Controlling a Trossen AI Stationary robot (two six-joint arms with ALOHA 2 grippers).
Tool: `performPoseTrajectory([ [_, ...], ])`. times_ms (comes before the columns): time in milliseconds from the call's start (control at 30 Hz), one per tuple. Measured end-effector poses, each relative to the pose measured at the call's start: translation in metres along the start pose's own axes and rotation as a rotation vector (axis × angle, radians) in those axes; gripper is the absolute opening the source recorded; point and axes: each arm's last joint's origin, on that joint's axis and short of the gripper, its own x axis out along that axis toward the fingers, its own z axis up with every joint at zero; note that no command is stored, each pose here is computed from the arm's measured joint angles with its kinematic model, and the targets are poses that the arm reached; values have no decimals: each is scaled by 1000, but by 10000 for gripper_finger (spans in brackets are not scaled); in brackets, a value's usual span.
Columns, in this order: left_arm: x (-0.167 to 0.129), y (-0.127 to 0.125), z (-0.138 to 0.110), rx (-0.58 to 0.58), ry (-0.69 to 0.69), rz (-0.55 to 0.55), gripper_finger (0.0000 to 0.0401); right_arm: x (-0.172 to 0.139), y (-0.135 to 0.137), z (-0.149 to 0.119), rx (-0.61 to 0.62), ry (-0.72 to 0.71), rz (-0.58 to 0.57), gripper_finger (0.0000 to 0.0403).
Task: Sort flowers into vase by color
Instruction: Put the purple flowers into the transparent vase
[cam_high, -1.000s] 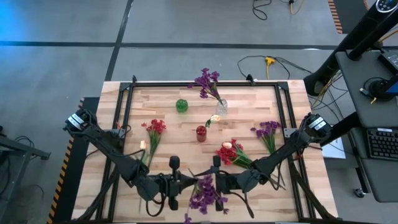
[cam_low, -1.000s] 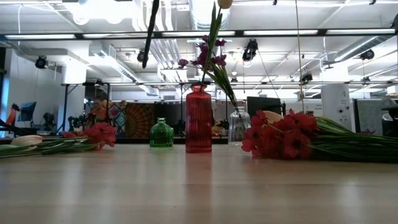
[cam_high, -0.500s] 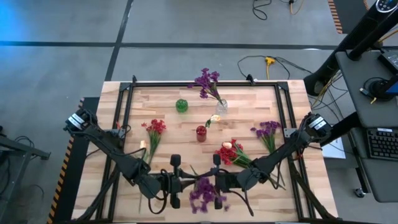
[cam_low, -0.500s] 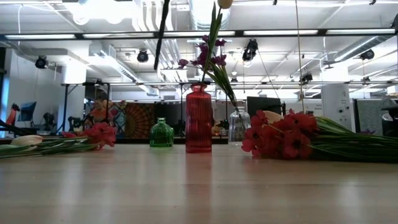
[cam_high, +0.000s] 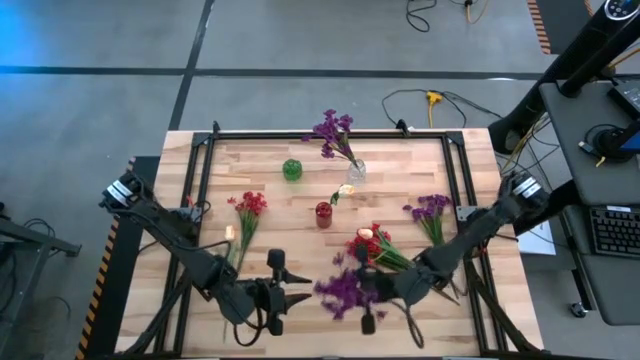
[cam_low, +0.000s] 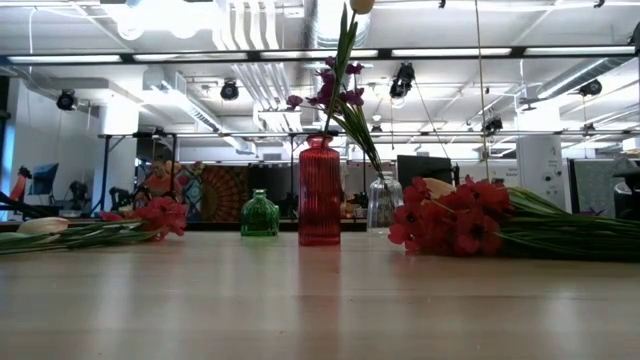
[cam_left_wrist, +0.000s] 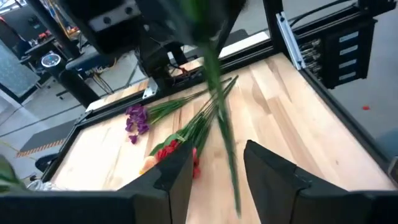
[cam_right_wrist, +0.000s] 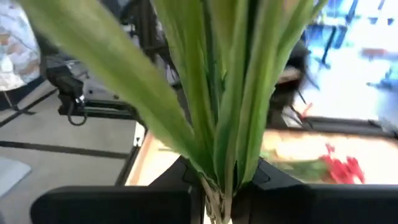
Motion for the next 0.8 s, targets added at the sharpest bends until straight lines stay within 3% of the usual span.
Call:
performPoseTrajectory([
  [233, -21, 16, 5, -48, 34, 46, 126, -54, -29, 22, 166, 198, -71, 32],
  [367, -27, 28, 9, -75, 34, 57, 118, -81, -51, 25, 136, 251, -283, 33],
  [600, -25, 42, 12, -3, 40, 88, 104, -108, -93, 41, 139, 195, -384, 33],
  [800, -17, 53, 9, 33, 66, 128, 98, -117, -135, 44, 166, 121, -373, 33],
])
